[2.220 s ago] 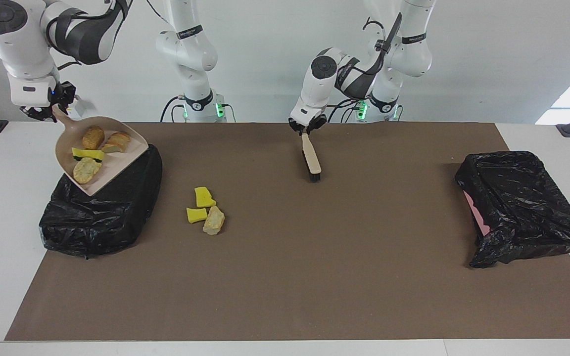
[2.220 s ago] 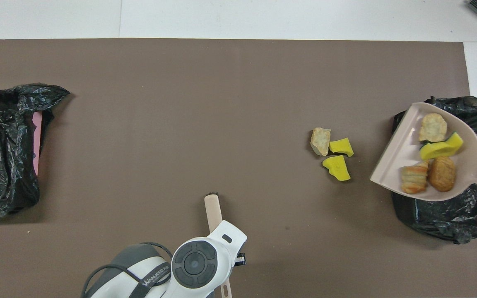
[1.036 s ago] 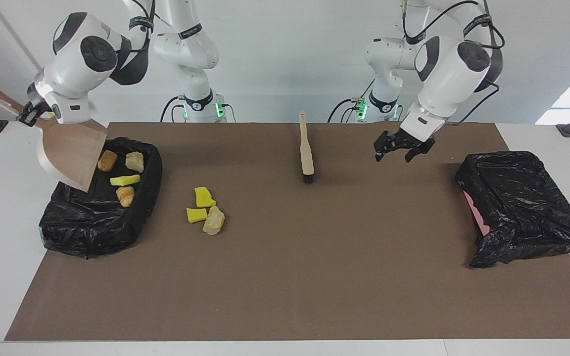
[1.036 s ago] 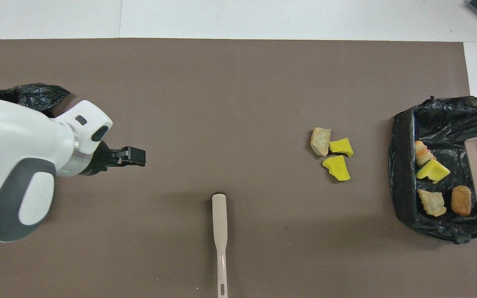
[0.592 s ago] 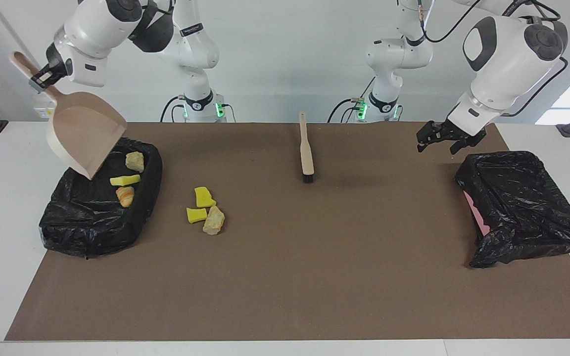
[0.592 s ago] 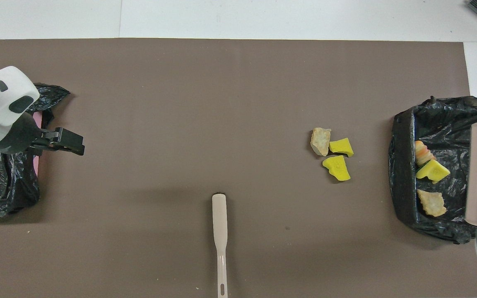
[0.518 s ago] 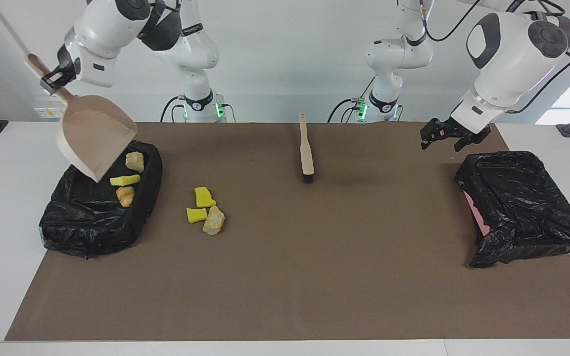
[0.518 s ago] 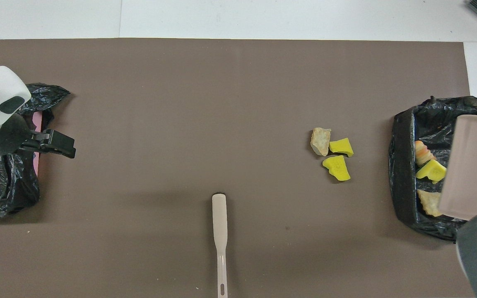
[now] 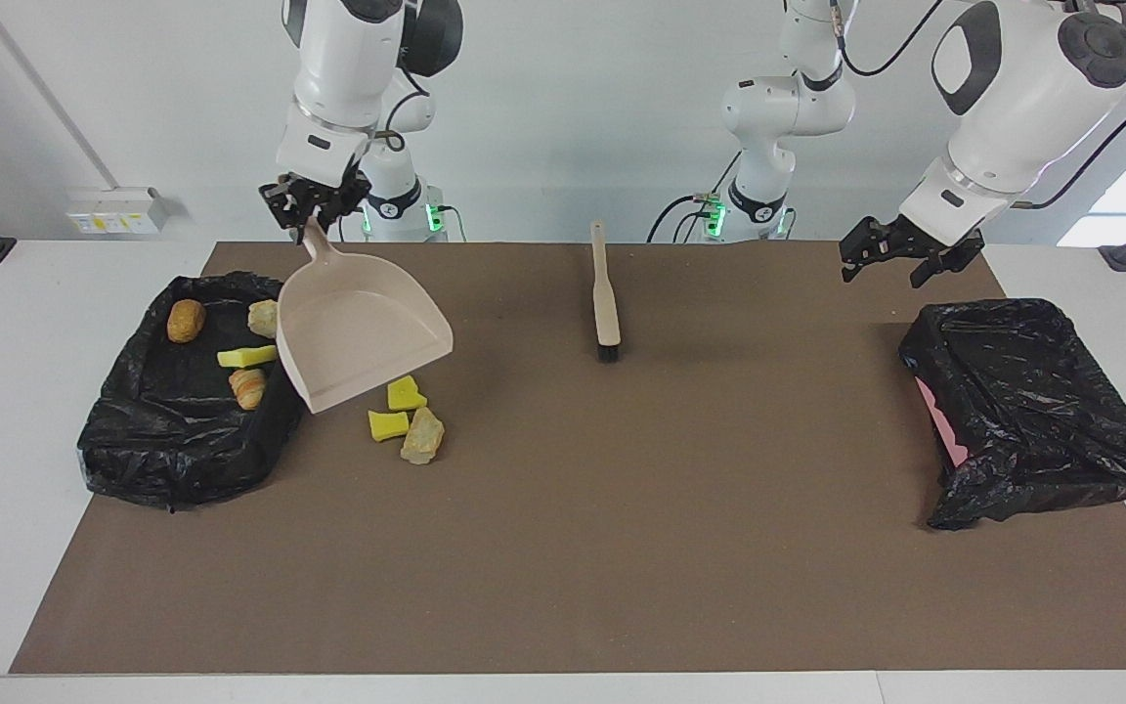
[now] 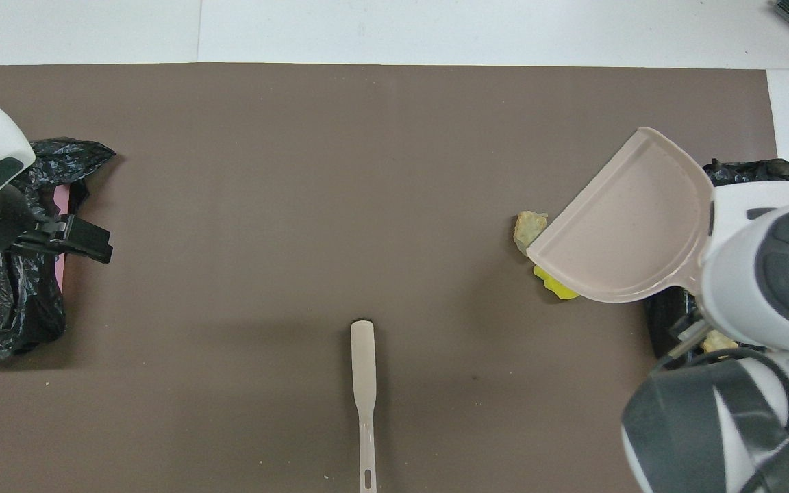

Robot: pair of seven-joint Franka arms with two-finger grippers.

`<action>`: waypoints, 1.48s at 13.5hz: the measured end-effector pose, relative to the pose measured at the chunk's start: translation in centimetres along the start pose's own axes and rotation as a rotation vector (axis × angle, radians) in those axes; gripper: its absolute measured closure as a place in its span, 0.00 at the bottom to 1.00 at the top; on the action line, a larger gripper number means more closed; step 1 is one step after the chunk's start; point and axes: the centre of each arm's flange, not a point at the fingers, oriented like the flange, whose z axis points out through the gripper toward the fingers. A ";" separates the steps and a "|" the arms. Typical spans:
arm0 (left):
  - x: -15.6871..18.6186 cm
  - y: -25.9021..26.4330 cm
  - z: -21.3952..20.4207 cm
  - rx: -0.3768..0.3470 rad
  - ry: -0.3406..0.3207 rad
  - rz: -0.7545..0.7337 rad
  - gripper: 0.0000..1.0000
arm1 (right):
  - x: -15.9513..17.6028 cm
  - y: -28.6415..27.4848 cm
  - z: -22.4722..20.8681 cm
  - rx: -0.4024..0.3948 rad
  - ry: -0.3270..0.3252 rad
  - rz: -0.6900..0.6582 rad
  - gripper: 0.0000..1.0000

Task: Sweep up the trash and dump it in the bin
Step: 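Bring the empty dustpan back beside the remaining scraps with the right gripper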

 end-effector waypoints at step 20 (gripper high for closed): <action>0.1 -0.2 0.1 0.000 -0.001 -0.002 0.00 | 29.9 -17.3 9.8 0.470 0.194 0.590 0.68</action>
